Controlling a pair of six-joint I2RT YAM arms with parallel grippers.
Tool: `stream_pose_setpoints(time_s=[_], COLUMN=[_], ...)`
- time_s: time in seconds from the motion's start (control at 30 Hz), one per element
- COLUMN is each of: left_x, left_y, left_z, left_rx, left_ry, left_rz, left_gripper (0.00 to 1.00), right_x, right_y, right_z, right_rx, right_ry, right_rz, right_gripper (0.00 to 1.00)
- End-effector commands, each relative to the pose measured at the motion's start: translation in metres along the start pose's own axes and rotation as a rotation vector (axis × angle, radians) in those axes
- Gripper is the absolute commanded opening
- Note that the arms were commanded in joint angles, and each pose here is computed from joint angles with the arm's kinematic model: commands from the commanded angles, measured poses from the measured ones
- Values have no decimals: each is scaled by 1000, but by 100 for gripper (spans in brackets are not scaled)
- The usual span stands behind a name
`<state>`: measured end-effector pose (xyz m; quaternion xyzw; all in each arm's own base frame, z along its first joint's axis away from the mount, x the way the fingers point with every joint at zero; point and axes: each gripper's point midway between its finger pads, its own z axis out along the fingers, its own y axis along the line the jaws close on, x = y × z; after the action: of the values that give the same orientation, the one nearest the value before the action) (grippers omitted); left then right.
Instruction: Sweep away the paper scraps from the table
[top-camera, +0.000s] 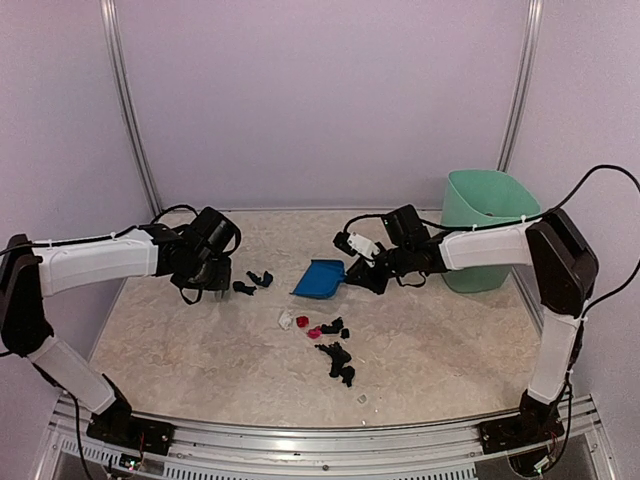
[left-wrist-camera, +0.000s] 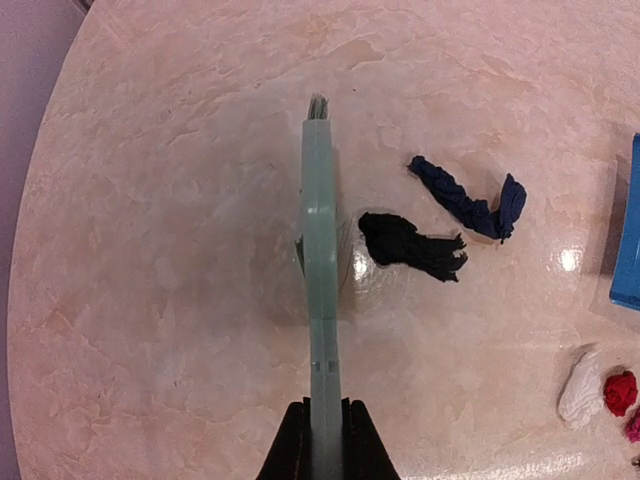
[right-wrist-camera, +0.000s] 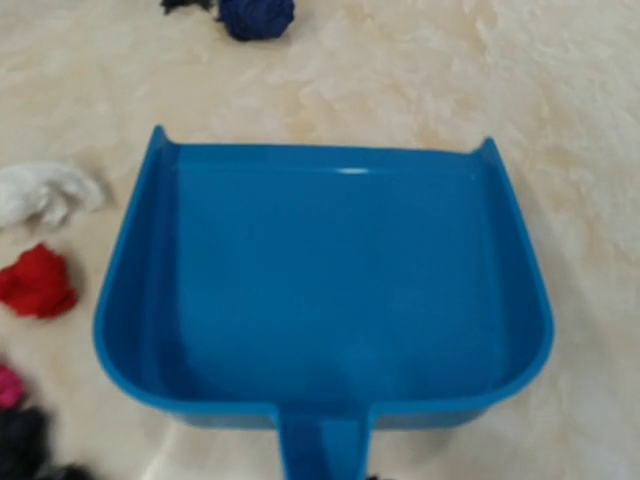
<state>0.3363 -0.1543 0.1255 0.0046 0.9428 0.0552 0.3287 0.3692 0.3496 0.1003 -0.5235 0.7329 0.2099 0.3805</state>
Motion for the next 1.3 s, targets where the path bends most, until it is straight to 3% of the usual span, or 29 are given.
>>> stream_pose_setpoints(time_s=[0.0,0.5,1.27], left_x=[-20,-21,-12], left_y=[-11,-44,-115], left_z=[7,31,13], left_rx=[40,128,295], left_ry=[-23,35,26], left_rz=[10,73,194], left_gripper=[0,0,0], right_x=[-5,-1,-3], right_y=[-6,9,31], right_z=[17,51,74], right_rx=[-16,-178,-174], right_ry=[16,25,34], right_rz=[-48,-90,-112], right_gripper=[0,0,0])
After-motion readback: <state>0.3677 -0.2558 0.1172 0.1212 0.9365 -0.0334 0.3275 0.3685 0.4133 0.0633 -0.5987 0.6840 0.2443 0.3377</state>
